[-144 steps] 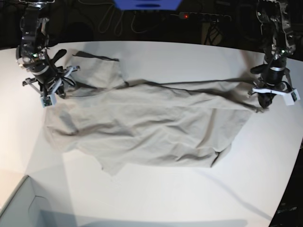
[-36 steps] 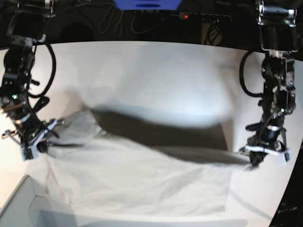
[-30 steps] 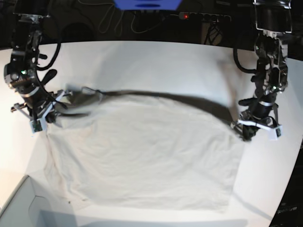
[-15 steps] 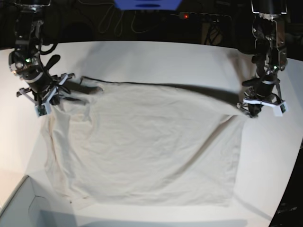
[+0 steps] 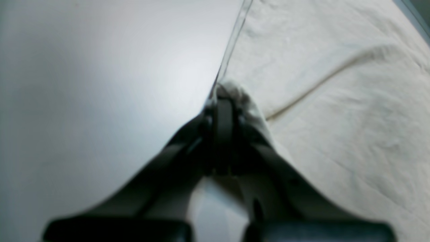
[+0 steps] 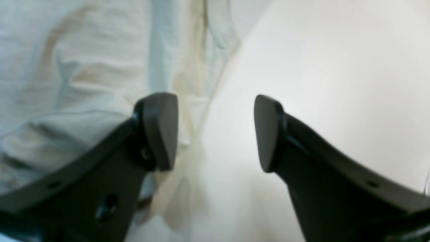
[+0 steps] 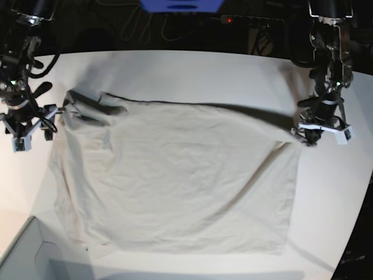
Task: Layout the t-shirt on the table in an organized manner, then fold the t-shirt properly
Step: 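Release the shirt edge and raise both grippers above the flat shirt, then grasp the shirt's corners with both grippers and pull them apart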
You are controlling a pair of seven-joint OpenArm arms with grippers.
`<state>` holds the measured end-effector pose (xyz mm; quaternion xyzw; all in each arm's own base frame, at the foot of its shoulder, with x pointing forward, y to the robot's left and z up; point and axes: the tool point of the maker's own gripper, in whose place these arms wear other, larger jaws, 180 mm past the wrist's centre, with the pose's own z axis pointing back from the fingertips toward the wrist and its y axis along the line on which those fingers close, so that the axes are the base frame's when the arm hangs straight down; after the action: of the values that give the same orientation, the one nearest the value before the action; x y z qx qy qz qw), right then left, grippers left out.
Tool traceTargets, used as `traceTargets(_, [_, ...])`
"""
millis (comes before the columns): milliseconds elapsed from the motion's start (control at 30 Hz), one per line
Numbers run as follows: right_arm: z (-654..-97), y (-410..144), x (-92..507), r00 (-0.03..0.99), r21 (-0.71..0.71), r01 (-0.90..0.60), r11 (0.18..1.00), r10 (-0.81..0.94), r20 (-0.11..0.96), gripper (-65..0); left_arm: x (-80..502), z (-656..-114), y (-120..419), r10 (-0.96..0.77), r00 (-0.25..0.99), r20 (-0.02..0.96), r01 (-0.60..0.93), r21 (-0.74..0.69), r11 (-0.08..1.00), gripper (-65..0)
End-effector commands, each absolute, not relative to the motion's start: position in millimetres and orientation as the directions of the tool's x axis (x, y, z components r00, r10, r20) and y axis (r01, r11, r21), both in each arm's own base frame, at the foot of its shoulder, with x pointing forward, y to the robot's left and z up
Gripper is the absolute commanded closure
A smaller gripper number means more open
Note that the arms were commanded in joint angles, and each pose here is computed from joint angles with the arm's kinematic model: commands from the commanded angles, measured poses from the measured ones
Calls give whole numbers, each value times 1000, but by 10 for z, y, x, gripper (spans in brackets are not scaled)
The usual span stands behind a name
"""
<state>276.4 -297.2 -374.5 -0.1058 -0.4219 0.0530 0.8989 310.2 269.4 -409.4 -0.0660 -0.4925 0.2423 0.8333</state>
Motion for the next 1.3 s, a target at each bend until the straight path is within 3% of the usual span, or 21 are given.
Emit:
traceTargets(0, [-3641,-2980,2738,614,-250,-4,968,199,763,-374,3178,-3955,2757,457,358,814,-326,-350,878,0])
traceTargets(300, [-4003,-2531,2179,686,-163,-145,976,218,695,-392,3192,-3968,2694,473,353,807,-327,-367,871,0])
traceTargets(833, [-4459,-2505,2322,747,-51,-109,993,116,655,-380,3178,-3977,2700,475,353,806,-331,-367,869,0])
traceTargets(933, [-4416,-2498,2405,734,-53,-111,992,118,668,-290,3160,-3991,2700,475,357,804,-333,-366,869,0])
traceTargets(1100, [-4405,-2531,2392,737,-58,-103,993,116,666,0,3153,-3996,2700,475,358,804,-333,-365,869,0])
traceTargets(1267, [-4359,-2535,2118,747,-92,-127,988,156,647,0,3158,-3985,2702,473,358,805,-331,-364,870,0])
